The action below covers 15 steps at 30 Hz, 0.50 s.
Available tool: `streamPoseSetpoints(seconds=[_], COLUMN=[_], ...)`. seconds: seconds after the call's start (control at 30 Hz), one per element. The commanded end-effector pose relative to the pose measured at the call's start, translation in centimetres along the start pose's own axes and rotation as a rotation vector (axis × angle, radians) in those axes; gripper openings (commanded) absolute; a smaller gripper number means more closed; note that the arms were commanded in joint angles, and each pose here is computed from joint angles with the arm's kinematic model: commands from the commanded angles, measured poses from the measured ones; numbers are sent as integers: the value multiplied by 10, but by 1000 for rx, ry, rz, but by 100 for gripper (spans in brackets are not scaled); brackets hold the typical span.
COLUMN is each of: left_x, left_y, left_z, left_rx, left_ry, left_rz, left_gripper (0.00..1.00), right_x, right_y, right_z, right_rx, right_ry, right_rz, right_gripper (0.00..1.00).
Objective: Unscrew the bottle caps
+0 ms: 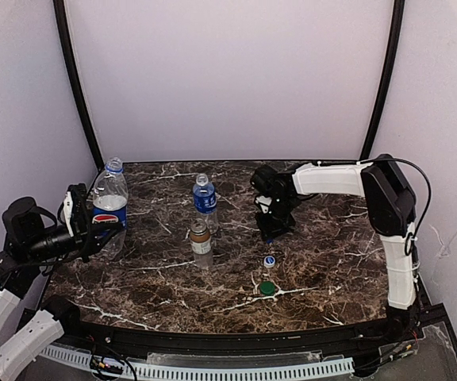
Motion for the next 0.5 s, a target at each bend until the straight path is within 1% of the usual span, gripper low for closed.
streamPoseSetpoints(seconds=[0.0,0.03,0.07,0.1,0.13,0.17,0.2,0.23,0.27,0.37,0.47], left_x=[0,0,0,-1,-1,-1,-2,-2,-2,-5,-12], left_y=[0,0,-1,-1,-1,-1,-1,-1,-1,-2,-4], left_z=[-3,-2,-3,-3,-3,-4,-4,-4,-5,-8,-14], left_rx=[-26,-26,-26,-27,-27,-27,-26,-25,-28,-39,-56], left_ry=[10,10,10,13,15,22,25,31,36,58,83], left_rz=[5,5,5,5,7,9,13,16,20,43,98], left_gripper=[23,23,23,23,23,23,23,23,23,23,24], right_x=[10,7,6,6,6,7,7,8,10,20,33], right_y=[12,14,16,16,14,12,9,4,-1,-31,-87], right_z=[5,5,6,7,7,6,5,4,2,-8,-22], right_rx=[52,54,59,62,59,54,44,31,14,-69,-240], right_ry=[-22,-24,-28,-32,-33,-35,-35,-38,-44,-77,-133], right_rz=[44,74,88,97,101,101,101,98,92,71,63], right_gripper=[0,0,7,20,39,50,66,93,98,99,99])
Point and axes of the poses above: each gripper's point midway between its finger pads, its own y axis out along the fingers, its own x axis along the line the jaws close on, z = x × y, the point moved 5 cm from there along -y, back along the fingers, and after that the axes turned 7 degrees about y, right-handed, at the moved point
